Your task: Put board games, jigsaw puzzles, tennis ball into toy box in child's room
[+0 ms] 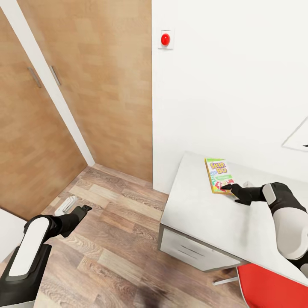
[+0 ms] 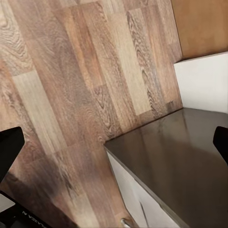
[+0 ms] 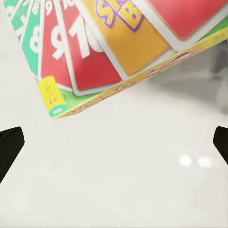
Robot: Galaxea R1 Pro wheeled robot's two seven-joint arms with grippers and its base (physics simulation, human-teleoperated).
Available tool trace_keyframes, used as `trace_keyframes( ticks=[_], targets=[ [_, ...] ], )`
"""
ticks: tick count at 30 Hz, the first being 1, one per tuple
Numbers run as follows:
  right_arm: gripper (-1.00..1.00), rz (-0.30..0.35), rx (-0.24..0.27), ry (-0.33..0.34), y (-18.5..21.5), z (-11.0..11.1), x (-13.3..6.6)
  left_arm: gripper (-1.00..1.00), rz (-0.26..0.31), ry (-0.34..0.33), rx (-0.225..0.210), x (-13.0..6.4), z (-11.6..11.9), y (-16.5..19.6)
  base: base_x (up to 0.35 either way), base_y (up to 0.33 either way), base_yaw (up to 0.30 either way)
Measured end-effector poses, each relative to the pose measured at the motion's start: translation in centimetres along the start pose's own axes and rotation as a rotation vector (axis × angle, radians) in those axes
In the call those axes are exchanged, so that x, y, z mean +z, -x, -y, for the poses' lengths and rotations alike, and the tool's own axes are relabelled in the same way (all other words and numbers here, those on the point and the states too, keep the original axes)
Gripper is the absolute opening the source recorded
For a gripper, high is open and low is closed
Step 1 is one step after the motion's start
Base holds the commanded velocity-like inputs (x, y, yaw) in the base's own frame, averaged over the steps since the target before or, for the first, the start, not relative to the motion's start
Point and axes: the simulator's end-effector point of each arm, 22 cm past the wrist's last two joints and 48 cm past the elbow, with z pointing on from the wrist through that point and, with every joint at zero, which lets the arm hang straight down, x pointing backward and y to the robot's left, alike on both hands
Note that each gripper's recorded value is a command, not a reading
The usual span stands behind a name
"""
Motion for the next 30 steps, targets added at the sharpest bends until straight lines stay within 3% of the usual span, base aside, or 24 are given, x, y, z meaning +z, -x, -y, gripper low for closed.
trace_keyframes(
  ticks=[14, 30],
  targets=[
    [1.00, -0.006, 0.001, -0.008, 0.0, 0.3, -0.1, 1.00, -0.001, 0.001, 0.002, 0.0, 0.0, -0.1, 0.009, -0.006, 0.000],
    [1.00, 0.046, 0.003, -0.050, 2.1, 2.9, -1.9, 1.00, -0.004, 0.001, 0.005, 0.0, 0.0, -0.2, 0.153, -0.094, 0.000]
  ],
)
